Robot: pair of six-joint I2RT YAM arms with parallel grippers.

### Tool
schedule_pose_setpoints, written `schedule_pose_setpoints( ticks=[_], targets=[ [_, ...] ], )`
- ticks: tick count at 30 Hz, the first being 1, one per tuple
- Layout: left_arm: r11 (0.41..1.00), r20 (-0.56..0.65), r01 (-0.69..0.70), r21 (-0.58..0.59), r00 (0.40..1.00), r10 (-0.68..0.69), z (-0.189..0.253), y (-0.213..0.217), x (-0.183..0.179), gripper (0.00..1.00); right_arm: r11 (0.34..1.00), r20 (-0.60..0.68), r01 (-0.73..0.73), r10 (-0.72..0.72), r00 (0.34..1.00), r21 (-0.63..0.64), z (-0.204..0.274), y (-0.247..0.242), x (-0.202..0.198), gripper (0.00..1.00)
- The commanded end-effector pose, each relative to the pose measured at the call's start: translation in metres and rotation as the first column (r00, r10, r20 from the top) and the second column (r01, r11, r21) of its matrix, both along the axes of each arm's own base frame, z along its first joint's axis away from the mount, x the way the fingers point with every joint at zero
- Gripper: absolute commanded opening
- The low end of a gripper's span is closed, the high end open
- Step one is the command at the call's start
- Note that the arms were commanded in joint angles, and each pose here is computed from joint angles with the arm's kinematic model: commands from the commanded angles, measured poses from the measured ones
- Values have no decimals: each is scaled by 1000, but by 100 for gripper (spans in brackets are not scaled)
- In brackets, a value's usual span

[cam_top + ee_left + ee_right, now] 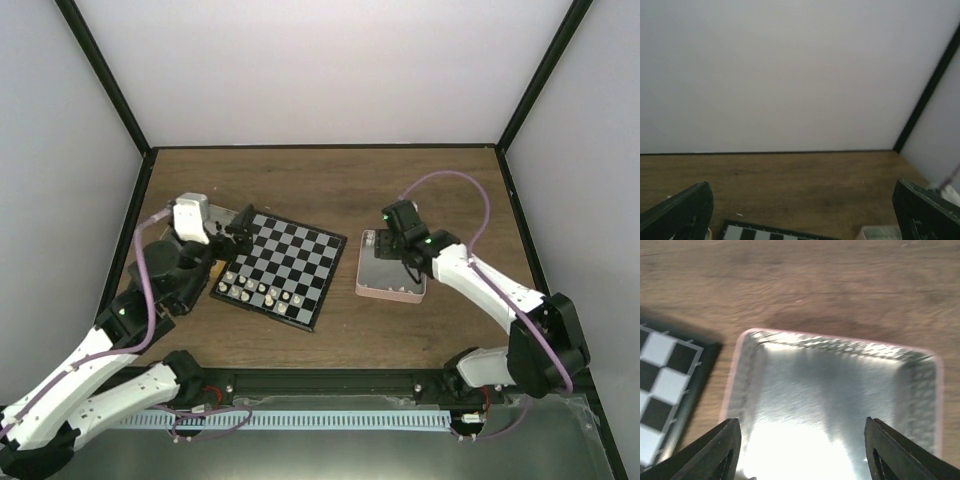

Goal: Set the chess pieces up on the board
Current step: Adjust the storage box at the center of the board.

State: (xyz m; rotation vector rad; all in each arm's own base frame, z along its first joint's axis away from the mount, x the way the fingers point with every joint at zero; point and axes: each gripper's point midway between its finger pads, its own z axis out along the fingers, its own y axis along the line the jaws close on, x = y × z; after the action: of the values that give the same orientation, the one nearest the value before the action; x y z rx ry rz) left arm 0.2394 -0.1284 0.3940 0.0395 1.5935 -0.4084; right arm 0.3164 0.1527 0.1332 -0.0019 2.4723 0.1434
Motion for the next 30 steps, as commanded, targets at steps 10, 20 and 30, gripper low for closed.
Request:
schedule_pose_setpoints(
  ticks=[10,20,30],
  targets=[
    [983,-60,170,74,984,-165,-26,-40,2,100,966,-161,-208,184,970,-152,-46,-27,61,88],
    [979,-79,172,109,983,-164,-36,-42,5,100,916,-164,-192,142,976,-351,-60,-50,87,91],
    [980,-89,163,114,984,-153,-41,-42,7,100,926,-90,-230,213,973,-299,-33,-38,88,83]
  ],
)
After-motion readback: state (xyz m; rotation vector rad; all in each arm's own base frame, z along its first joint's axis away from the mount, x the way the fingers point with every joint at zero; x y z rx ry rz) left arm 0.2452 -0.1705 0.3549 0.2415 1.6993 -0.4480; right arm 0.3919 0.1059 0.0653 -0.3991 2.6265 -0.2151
